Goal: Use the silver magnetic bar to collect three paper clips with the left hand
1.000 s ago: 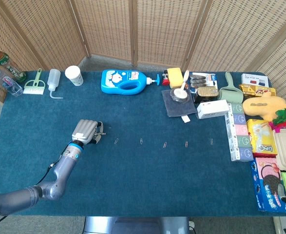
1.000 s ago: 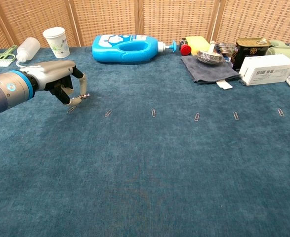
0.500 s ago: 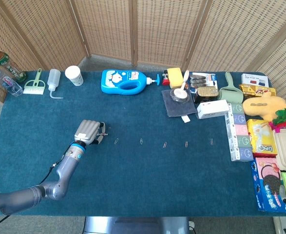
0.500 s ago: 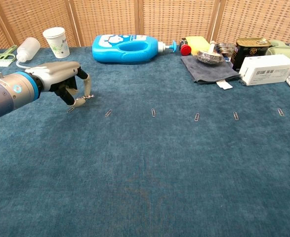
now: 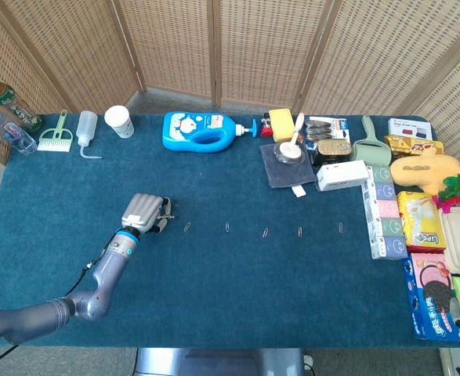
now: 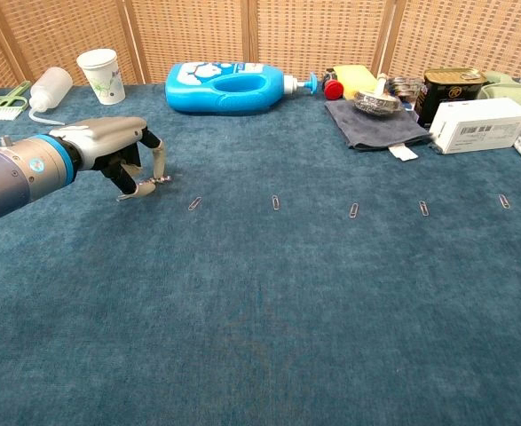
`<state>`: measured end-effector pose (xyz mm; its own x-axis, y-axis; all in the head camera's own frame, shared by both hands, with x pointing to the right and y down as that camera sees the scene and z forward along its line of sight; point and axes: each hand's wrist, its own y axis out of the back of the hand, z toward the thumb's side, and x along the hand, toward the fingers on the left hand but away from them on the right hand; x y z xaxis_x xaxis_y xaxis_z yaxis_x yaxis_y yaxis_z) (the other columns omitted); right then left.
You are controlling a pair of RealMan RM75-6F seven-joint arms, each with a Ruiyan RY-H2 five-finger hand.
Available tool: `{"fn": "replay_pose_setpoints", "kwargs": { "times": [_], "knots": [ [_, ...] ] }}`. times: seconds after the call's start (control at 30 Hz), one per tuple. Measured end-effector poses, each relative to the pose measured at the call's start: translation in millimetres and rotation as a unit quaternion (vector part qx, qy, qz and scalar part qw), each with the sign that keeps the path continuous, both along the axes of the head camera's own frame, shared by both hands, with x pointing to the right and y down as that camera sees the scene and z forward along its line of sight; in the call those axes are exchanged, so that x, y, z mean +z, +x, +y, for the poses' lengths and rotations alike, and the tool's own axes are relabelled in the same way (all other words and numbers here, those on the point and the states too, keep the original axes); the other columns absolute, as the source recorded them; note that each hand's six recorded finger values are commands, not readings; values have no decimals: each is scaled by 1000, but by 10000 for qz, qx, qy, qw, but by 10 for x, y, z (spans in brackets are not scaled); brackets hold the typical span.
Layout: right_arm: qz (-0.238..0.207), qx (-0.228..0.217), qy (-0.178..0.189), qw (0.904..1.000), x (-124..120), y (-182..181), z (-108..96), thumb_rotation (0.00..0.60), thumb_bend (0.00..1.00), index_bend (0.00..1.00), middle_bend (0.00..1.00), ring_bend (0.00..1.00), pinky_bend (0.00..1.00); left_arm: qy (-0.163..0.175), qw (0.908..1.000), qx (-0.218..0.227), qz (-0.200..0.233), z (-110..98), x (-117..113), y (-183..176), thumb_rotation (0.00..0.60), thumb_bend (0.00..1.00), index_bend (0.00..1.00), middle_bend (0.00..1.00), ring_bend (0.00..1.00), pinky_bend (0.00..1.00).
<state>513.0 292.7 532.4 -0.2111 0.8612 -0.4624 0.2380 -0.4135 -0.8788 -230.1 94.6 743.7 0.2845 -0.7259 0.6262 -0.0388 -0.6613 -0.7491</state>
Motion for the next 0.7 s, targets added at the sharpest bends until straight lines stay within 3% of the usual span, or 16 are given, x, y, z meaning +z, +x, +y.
{"fn": "replay_pose_setpoints", "kwargs": {
  "times": [0.3,0.7],
  "knots": [
    [-19,-5,7,10000,6,-12,0,530,506,0,0,0,1,71,9998,51,195,-23,-100,84,600,388,594,1000,1000,1000],
    [-86,-5,13,10000,7,-28,8,529,506,0,0,0,1,98,9974,219,684,-40,-235,510,600,388,594,1000,1000,1000]
  ]
}}
